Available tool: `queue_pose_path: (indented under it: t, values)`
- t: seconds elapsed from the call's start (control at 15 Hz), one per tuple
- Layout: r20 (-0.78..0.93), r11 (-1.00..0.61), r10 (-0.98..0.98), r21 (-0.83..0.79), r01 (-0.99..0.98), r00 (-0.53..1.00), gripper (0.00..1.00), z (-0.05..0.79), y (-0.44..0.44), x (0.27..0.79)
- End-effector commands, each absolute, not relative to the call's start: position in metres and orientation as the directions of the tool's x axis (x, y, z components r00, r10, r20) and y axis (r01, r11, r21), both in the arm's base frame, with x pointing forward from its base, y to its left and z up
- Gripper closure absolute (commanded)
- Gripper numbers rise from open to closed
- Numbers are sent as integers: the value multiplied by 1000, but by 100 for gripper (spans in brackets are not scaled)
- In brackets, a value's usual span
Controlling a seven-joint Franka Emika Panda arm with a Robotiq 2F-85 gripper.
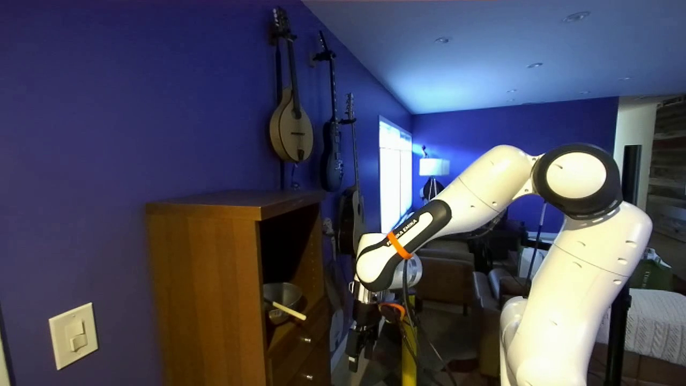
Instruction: Open the second drawer from the top
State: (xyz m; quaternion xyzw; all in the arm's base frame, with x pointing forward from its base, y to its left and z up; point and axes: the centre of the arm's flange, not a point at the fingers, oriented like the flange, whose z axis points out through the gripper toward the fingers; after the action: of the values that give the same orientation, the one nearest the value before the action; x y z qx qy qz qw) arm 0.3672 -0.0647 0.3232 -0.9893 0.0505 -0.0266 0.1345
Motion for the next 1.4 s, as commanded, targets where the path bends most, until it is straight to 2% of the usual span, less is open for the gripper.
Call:
queue_pose_path:
  t: [0.0,0.47,0.6,0.67,0.87,1.07,1.33]
  values:
    - [152,-937,-129,-341,-71,980,0,266,-86,349]
    - [231,-953,-79,-303,-6,970,0,191,-91,331]
    - [162,-940,-90,-341,-30,983,0,189,-92,330]
    - [194,-947,-90,-321,-23,977,0,210,-101,355]
    - [151,-945,-87,-324,-34,985,0,195,-101,349]
    - [327,-954,-75,-297,27,942,0,185,-83,351]
    - [475,-969,18,-210,133,880,0,196,-77,359]
